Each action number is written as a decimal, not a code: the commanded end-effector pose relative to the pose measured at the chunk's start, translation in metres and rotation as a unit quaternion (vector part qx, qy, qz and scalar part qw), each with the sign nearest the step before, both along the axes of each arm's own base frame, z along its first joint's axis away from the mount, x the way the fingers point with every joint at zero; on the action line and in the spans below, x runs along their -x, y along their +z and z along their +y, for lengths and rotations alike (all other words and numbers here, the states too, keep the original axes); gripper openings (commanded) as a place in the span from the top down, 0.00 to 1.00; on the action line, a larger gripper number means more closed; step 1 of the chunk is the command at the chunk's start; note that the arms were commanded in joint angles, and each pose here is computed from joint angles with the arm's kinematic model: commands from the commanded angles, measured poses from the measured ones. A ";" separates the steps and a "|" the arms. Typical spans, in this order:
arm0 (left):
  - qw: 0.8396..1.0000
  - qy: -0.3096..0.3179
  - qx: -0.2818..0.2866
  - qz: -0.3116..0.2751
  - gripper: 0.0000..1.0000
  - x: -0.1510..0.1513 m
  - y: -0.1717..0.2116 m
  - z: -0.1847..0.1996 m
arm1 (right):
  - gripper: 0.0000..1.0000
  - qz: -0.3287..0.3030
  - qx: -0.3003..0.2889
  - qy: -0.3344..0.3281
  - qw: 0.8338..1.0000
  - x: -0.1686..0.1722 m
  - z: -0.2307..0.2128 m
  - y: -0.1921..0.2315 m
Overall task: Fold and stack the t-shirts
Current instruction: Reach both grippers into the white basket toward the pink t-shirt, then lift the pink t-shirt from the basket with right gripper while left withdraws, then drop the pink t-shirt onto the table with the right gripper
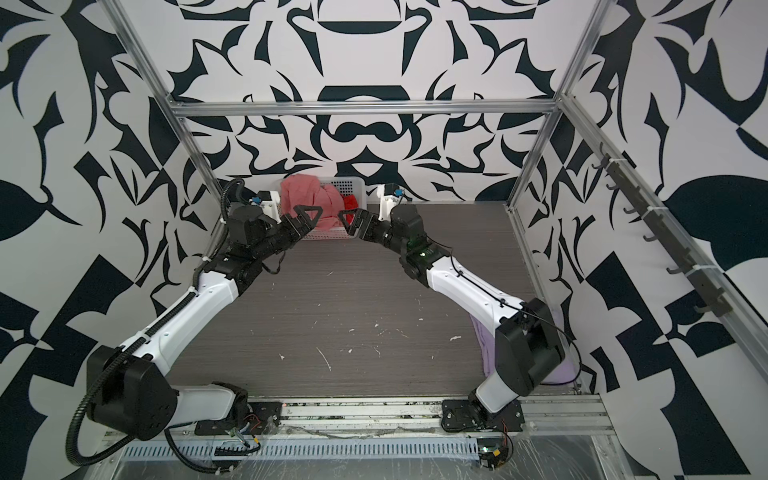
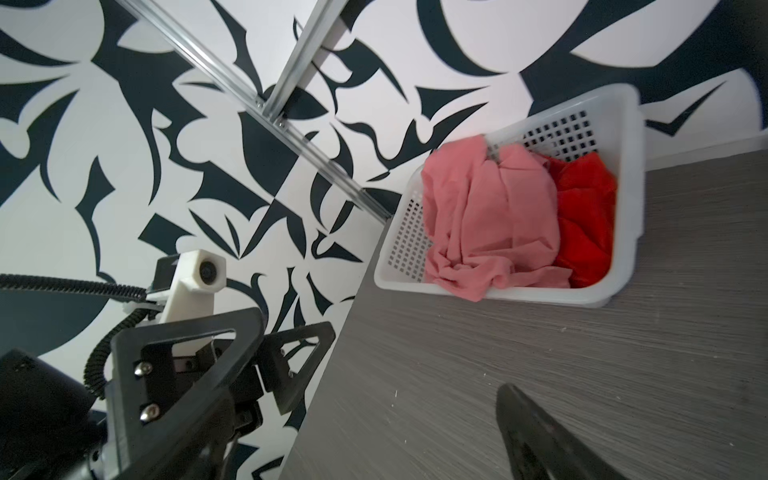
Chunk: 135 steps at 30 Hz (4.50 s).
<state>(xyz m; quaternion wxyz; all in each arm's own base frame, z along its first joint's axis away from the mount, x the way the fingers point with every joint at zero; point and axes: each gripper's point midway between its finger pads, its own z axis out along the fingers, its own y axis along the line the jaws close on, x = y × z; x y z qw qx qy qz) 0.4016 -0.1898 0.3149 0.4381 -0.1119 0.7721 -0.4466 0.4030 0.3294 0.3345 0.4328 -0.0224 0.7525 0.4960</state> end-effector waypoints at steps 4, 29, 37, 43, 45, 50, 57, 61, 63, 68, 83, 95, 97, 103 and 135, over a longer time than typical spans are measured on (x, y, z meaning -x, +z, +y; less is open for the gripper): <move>1.000 0.026 -0.016 0.004 0.01 -0.008 0.012 0.013 | 0.00 -0.002 0.056 -0.012 0.998 -0.033 0.013 0.020; 0.966 0.111 -0.188 0.135 0.01 -0.029 -0.090 0.108 | 0.17 -0.033 0.308 -0.021 0.951 -0.126 0.098 -0.139; 0.965 0.117 -0.191 0.136 0.01 -0.025 -0.090 0.112 | 0.43 -0.019 0.306 -0.024 0.952 -0.131 0.106 -0.160; 0.965 0.118 -0.190 0.140 0.01 -0.022 -0.094 0.113 | 0.86 -0.027 0.304 -0.051 0.951 -0.138 0.105 -0.156; 0.965 0.115 -0.188 0.144 0.01 -0.022 -0.099 0.112 | 0.88 -0.036 0.300 -0.059 0.951 -0.140 0.104 -0.145; 0.968 0.099 -0.171 0.153 0.01 -0.028 -0.112 0.104 | 1.00 -0.077 0.279 -0.071 0.955 -0.139 0.100 -0.096; 0.977 0.077 -0.146 0.133 0.01 -0.052 -0.104 0.090 | 1.00 -0.158 0.209 -0.058 0.963 -0.119 0.102 0.004; 0.983 0.066 -0.127 0.114 0.01 -0.070 -0.091 0.082 | 1.00 -0.212 0.169 -0.053 0.961 -0.097 0.094 0.072; 0.987 0.058 -0.110 0.106 0.01 -0.079 -0.082 0.078 | 1.00 -0.254 0.148 -0.054 0.954 -0.079 0.083 0.119; 1.000 -0.004 -0.009 0.029 0.01 -0.087 -0.031 0.053 | 1.00 -0.325 0.137 -0.088 0.932 -0.027 0.031 0.202; 0.945 -0.189 0.246 -0.104 0.01 -0.086 0.100 -0.008 | 1.00 -0.371 0.093 -0.190 0.904 0.110 -0.117 0.262; 0.989 -0.128 0.076 0.008 0.01 -0.064 0.021 -0.017 | 1.00 -0.200 0.199 -0.291 0.914 0.082 -0.162 0.145; 0.989 -0.129 0.073 0.020 0.01 -0.060 0.013 -0.018 | 1.00 -0.207 0.192 -0.281 0.917 0.077 -0.152 0.152; 0.992 -0.115 0.055 0.013 0.01 -0.058 0.007 -0.019 | 1.00 -0.247 0.127 -0.195 0.941 0.068 -0.099 0.199; 0.975 -0.075 -0.156 0.142 0.04 0.028 -0.084 0.036 | 0.44 0.070 0.223 -0.420 0.877 0.062 -0.246 -0.061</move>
